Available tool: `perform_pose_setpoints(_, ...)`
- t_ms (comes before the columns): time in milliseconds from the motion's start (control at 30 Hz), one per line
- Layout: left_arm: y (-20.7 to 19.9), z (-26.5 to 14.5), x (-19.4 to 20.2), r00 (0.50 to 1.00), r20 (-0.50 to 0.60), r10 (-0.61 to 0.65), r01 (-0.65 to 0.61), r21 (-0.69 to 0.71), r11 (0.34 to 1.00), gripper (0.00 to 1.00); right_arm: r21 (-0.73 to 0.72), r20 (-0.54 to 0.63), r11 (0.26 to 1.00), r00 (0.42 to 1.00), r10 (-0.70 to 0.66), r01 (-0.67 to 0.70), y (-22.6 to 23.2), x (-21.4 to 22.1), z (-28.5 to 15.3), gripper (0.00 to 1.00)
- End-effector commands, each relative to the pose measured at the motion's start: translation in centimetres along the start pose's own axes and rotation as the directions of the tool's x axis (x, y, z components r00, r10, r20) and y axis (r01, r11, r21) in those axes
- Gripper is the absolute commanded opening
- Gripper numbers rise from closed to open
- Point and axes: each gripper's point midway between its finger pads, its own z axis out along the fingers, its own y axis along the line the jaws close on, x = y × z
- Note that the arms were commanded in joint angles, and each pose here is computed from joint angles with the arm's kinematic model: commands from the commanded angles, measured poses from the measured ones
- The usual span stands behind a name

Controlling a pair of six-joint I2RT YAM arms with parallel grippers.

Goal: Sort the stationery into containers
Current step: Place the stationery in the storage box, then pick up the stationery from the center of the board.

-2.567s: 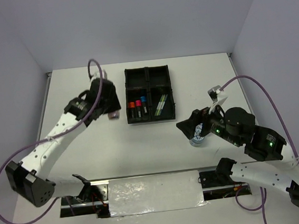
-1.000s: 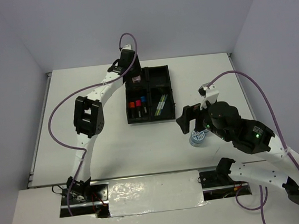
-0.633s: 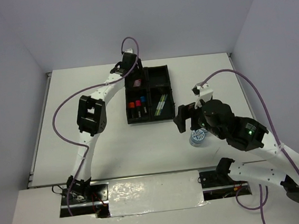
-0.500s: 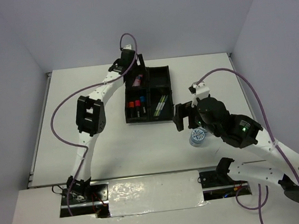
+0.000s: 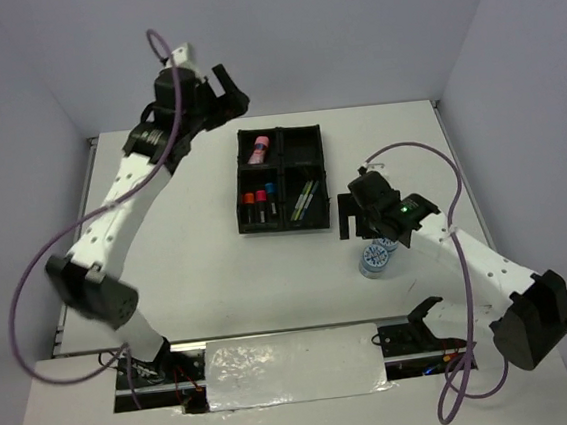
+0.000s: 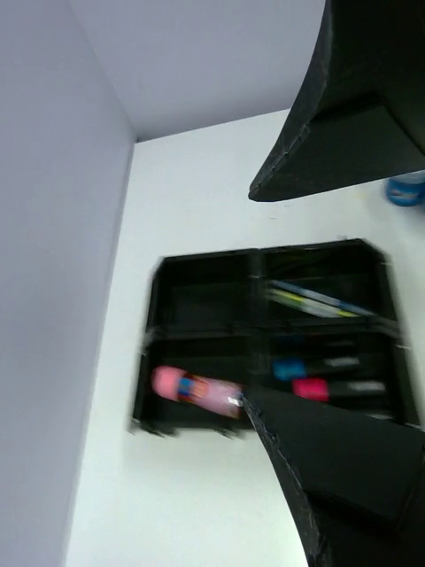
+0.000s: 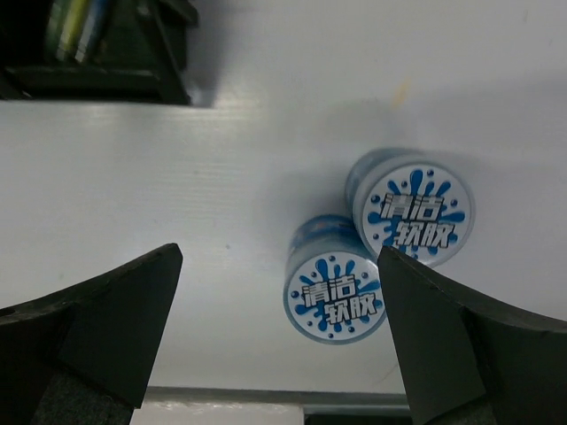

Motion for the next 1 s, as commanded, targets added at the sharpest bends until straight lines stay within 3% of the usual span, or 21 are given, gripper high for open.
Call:
perform_pose_setpoints(0, 3.5, -5.9, 3.4, 0.997, -0.073, -0.008, 0.000, -0.112, 0.994, 0.99, 0.054, -0.042, 0.997, 0.998, 0.051, -0.049, -1.0, 1.6, 0.4, 1.00)
perform_pose_setpoints(167, 9.6, -12.3, 10.6, 0.978, -0.205, 0.028, -0.073, -0.219, 0.973, 0.99, 0.088, -0.016, 0.988, 0.991, 0.131, -0.129, -2.1, 2.6, -0.2, 1.00)
perform_pose_setpoints(400, 14.1, -20.1, 14.2, 0.963, -0.252, 0.101, -0.168, -0.261, 0.951, 0.99, 0.134, -0.024, 0.973, 0.981, 0.195, -0.190, -3.5, 5.5, 0.8, 0.99)
perform_pose_setpoints(633, 16.6, -21.1, 18.7, 0.924, -0.346, 0.161, -0.249, -0.227, 0.942, 0.99, 0.201, -0.023, 0.950, 0.968, 0.249, -0.239, -4.6, 7.2, 1.7, 0.98)
perform_pose_setpoints(967, 15.9, -20.4, 18.8, 0.928, -0.332, 0.171, -0.241, -0.183, 0.953, 0.99, 0.182, -0.088, 0.963, 0.972, 0.219, -0.200, -3.3, 7.5, 3.3, 0.89)
